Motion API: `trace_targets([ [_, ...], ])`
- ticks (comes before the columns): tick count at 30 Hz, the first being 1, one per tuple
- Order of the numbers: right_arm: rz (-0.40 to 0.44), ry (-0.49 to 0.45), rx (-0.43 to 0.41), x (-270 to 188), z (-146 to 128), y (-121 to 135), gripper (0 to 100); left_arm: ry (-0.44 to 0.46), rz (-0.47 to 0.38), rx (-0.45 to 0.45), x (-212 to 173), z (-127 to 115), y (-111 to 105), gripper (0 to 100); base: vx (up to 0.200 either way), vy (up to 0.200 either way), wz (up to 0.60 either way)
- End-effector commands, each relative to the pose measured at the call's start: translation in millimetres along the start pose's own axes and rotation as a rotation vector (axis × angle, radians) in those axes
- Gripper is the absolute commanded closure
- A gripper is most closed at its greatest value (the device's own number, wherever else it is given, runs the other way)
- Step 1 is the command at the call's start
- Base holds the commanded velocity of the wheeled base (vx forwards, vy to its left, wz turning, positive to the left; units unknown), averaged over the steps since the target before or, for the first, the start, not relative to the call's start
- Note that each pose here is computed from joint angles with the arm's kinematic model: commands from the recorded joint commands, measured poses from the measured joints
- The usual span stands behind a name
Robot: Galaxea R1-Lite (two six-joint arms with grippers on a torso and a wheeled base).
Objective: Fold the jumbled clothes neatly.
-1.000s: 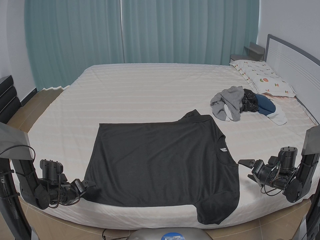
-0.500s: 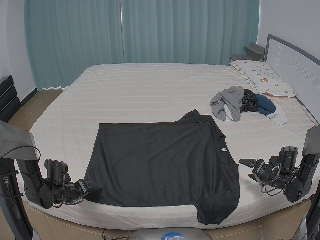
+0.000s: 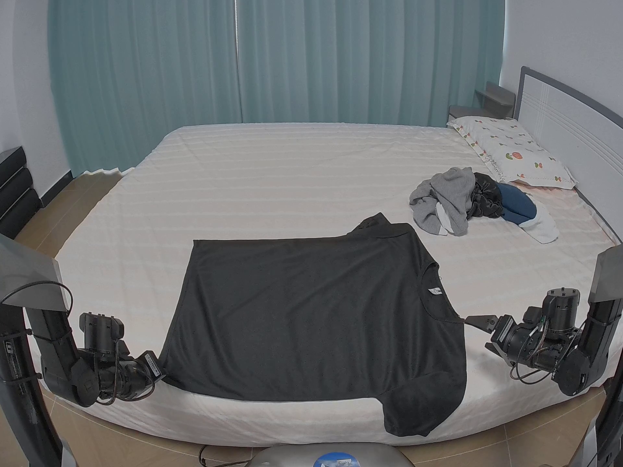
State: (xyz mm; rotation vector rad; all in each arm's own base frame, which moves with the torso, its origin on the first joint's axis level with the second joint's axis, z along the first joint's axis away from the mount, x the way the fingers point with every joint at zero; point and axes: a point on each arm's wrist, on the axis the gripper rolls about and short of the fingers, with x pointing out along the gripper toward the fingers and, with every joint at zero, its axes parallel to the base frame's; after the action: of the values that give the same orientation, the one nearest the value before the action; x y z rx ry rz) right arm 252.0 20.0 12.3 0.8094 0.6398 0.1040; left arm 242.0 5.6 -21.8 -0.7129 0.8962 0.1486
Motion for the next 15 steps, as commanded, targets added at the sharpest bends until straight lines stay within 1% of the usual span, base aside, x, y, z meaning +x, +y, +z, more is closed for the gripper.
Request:
trace_targets([
  [1, -0.022, 0.038, -0.011, 2.1, -7.5, -4.4, 0, -0.017, -0.008, -0.003, -10.9, -0.1, -0.7, 100, 0.0, 0.0, 0.0],
  [5, -0.026, 0.084, -0.023, 10.7, -17.6, -4.3, 0, -0.037, -0.024, -0.008, -19.9, 1.5, -3.8, 100, 0.0, 0.0, 0.0],
  [11, -0.033, 0.095, -0.026, 22.3, -19.4, -6.4, 0, -0.056, -0.024, -0.025, -22.3, 5.2, -1.3, 100, 0.0, 0.0, 0.0],
  [12, -0.046, 0.106, -0.022, 26.7, -20.5, -9.1, 0, -0.069, -0.031, -0.039, -23.4, 7.7, -2.1, 100, 0.0, 0.0, 0.0],
  [15, -0.052, 0.108, -0.019, 30.9, -19.3, -10.4, 0, -0.092, -0.047, -0.062, -26.1, 11.5, -5.1, 100, 0.0, 0.0, 0.0],
])
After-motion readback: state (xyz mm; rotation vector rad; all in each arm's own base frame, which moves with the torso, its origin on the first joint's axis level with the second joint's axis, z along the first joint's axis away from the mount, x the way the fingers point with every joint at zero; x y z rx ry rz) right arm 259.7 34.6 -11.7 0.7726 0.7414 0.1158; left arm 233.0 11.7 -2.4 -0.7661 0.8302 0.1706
